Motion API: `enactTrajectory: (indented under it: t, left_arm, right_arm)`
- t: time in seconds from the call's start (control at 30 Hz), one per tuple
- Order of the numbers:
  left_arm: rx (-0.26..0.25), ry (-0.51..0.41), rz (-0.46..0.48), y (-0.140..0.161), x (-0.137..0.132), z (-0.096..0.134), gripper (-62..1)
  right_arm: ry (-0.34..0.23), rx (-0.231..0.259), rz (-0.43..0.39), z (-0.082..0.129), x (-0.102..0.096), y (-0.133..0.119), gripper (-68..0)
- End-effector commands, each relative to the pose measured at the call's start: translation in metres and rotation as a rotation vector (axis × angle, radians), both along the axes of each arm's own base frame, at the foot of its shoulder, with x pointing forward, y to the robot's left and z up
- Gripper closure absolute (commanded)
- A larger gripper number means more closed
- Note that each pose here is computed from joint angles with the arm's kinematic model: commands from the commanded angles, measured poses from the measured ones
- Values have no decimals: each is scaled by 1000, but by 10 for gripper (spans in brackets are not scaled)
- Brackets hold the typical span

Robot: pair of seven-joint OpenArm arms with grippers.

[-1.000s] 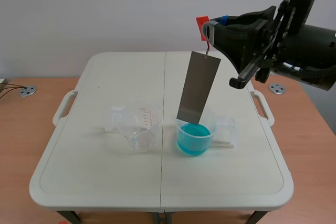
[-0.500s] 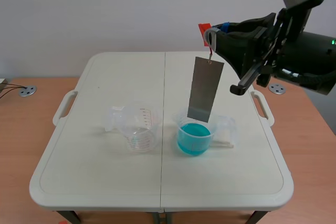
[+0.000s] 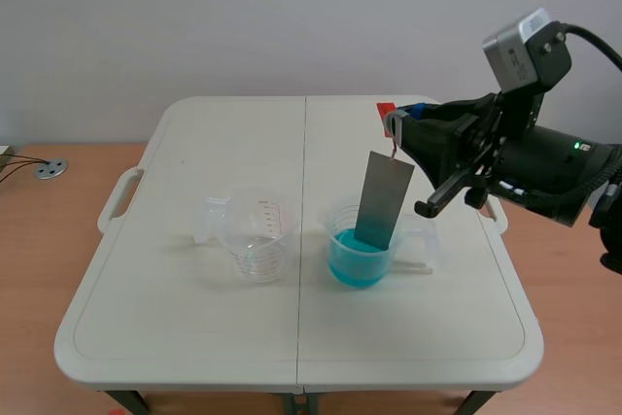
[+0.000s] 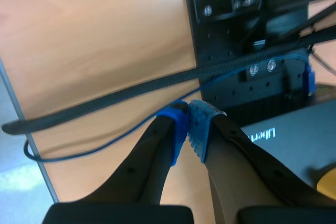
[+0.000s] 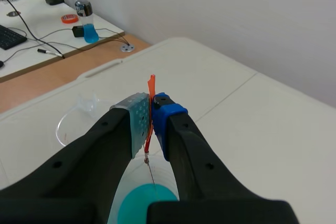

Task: Hold the metal plate by the orange handle, dip it into the blue solution, take it out and point at it, then put the plate back in the beaker on the left.
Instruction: 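Lower the plate into the blue solution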

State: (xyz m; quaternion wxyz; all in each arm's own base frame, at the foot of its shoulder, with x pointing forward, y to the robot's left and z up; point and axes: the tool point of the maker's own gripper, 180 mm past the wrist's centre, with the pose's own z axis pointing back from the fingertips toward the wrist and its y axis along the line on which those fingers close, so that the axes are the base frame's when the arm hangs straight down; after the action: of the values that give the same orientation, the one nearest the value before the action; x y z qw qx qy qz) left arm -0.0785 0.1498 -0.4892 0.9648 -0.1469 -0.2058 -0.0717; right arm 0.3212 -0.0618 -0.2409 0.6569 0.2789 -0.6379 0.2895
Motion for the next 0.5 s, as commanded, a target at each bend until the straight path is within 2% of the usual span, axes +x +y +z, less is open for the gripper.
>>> enactTrajectory:
  t: [0.0,0.2,0.47]
  left_arm:
    - [-3,0,-6,0,1,0,-16]
    - [-8,13,-16,-4,1,-3,-16]
    - [-8,13,-16,-4,1,-3,-16]
  right_arm:
    - [-36,22,-1,9,4,-3,-13]
    - [-10,12,-26,-6,12,-13,-13]
    - [-26,-13,-29,-9,17,-16,-13]
